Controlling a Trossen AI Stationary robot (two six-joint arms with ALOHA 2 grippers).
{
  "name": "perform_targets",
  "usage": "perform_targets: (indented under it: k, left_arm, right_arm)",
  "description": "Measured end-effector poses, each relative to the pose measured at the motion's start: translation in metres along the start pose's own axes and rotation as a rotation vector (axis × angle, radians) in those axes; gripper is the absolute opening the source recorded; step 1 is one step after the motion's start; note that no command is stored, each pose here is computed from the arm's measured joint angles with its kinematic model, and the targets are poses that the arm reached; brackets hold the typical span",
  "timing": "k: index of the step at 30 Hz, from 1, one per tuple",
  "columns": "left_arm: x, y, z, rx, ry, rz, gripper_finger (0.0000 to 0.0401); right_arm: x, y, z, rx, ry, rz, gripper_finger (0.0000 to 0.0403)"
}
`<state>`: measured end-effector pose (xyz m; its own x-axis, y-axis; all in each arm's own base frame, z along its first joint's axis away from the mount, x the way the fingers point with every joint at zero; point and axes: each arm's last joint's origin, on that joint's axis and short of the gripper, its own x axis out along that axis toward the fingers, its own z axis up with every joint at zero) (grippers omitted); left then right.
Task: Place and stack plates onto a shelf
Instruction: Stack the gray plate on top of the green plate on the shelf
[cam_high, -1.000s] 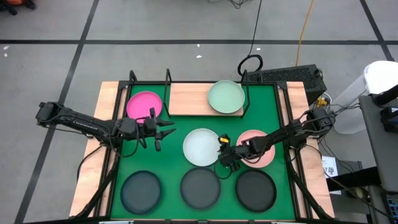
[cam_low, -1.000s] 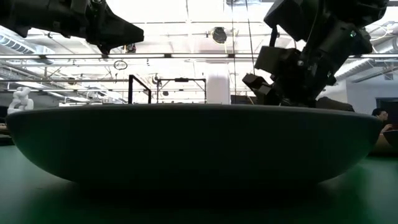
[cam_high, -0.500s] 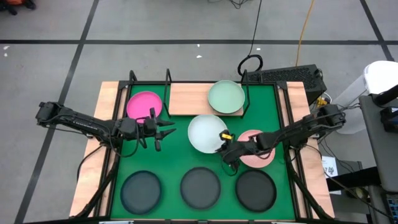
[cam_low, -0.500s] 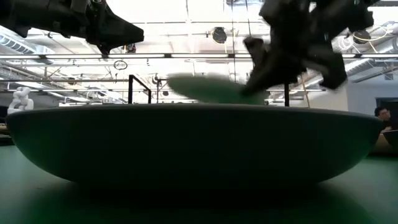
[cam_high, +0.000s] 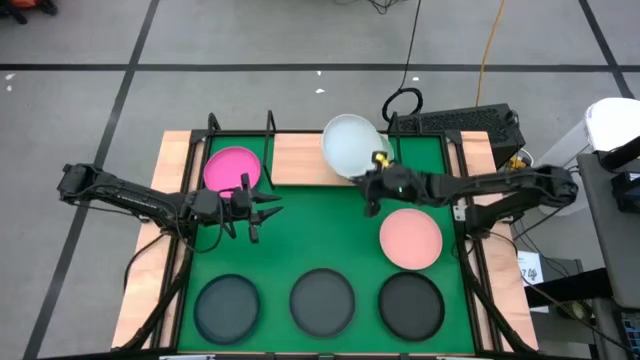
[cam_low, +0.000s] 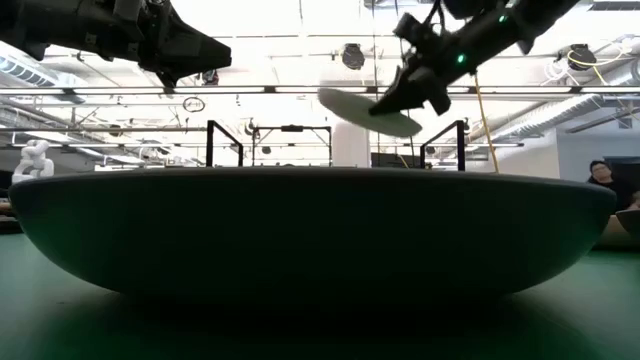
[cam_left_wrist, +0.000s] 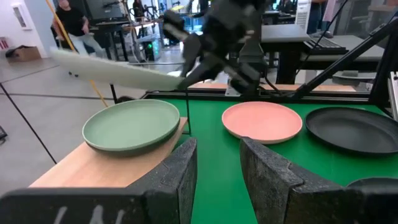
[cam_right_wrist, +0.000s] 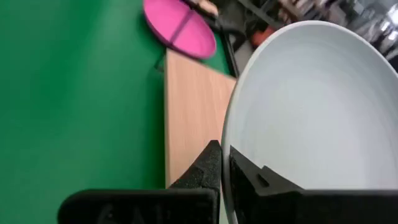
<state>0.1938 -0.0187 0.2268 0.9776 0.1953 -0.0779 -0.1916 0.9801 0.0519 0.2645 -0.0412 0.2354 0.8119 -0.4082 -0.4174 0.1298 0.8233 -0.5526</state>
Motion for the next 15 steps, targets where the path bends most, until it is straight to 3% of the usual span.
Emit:
perform_targets:
  k: [5, 11, 15]
  left_arm:
    - [0.0, 0.0, 0.0, 0.008, -0.001, 0.0, 0.0127]
    - [0.0, 0.0, 0.0, 0.061, 0.001, 0.0, 0.0127]
    - [0.0, 0.001, 0.0, 0.014, 0.002, 0.017, 0.0127]
  right_arm:
    - [0.015, -0.021, -0.025, 0.117, 0.092, 0.034, 0.0001]
    - [0.021, -0.024, -0.037, 0.129, 0.16, 0.059, 0.0]
    - [0.02, -0.025, -0.039, 0.151, 0.176, 0.054, 0.0005]
